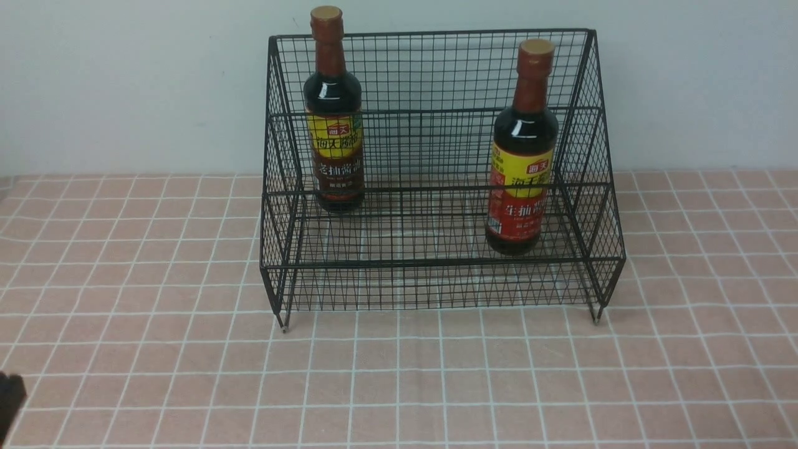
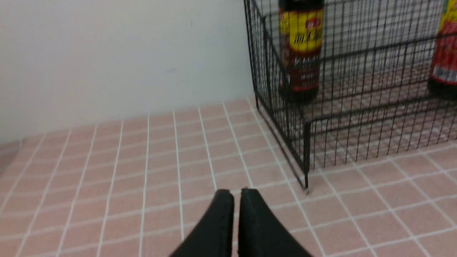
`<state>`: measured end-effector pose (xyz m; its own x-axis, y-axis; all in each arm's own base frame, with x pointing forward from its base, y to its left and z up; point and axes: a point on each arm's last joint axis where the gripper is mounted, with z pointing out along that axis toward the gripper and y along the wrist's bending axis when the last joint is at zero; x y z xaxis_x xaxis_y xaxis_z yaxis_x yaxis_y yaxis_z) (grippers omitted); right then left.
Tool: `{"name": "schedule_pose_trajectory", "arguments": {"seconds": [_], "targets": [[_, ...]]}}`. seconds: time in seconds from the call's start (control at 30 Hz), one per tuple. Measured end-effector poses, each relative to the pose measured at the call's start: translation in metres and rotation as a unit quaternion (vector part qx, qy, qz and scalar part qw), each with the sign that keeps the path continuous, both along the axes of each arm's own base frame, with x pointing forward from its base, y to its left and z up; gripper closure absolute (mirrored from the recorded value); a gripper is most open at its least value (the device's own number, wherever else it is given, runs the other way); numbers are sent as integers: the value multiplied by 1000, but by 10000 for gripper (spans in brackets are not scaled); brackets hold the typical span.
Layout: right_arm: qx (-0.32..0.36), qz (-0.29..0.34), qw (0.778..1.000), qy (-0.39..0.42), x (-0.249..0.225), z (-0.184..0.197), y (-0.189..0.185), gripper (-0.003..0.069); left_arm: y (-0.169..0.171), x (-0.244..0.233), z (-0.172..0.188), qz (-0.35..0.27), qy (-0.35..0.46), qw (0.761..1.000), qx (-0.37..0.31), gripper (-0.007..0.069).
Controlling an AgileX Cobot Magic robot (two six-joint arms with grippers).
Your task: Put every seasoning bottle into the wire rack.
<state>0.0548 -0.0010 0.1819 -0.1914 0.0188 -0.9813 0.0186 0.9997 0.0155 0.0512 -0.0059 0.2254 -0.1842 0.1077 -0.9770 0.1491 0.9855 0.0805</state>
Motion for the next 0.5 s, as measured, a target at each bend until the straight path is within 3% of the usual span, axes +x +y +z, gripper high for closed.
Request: {"name": "schedule_pose_trajectory", "arguments": {"seconds": [0.2, 0.5], "targets": [[0, 0, 1000, 0, 0, 0, 0, 671, 3, 1, -47, 41, 43, 998, -7, 618], [0, 0, 1000, 0, 0, 0, 0, 671, 3, 1, -54, 38, 55, 998, -5, 618]]}}
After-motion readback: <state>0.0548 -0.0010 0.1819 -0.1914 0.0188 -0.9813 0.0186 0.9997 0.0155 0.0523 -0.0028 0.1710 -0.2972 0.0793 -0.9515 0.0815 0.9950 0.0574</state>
